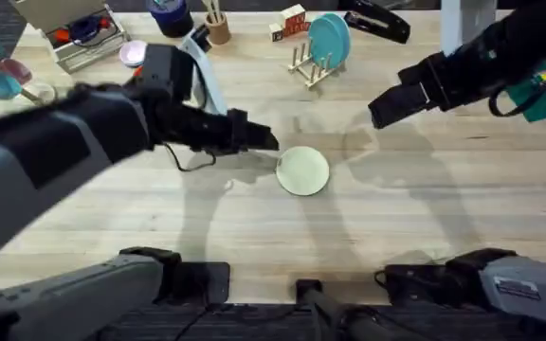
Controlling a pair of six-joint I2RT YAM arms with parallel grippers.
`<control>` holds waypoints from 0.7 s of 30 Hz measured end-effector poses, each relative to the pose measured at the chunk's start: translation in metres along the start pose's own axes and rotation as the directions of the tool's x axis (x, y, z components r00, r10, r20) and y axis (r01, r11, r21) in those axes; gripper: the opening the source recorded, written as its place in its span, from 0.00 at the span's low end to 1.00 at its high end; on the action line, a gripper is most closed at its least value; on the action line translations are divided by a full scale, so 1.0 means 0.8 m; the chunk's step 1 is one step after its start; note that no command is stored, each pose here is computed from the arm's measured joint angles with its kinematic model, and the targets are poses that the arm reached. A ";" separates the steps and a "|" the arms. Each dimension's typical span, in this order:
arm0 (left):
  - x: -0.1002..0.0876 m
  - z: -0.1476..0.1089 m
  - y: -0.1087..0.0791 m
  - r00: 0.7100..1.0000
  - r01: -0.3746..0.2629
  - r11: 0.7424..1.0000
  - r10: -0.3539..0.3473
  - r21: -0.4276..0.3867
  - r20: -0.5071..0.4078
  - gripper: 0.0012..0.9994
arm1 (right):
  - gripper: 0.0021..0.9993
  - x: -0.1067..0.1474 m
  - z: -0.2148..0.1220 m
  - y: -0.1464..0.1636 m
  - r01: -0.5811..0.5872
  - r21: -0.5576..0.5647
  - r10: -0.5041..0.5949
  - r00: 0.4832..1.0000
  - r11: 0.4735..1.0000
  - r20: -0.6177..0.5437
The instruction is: Pick up the plates from the table one by one and place each into a slot on the dish rack.
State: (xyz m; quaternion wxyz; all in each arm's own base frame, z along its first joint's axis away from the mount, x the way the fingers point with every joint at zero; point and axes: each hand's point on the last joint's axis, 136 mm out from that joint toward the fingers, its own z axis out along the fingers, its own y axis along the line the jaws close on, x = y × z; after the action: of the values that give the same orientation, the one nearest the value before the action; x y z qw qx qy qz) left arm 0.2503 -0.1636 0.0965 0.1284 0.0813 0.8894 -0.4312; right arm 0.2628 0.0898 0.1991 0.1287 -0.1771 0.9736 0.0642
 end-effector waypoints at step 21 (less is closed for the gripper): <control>0.055 0.052 0.005 0.997 0.073 0.997 -0.073 0.011 -0.035 0.04 | 1.00 0.000 0.000 0.000 0.000 0.000 0.000 1.000 1.000 0.000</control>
State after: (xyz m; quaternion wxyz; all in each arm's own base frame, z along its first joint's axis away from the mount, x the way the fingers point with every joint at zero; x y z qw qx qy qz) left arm 0.2161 -0.1924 0.0555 0.0965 0.0570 0.8911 -0.4397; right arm 0.2629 0.0898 0.1991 0.1289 -0.1771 0.9736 0.0641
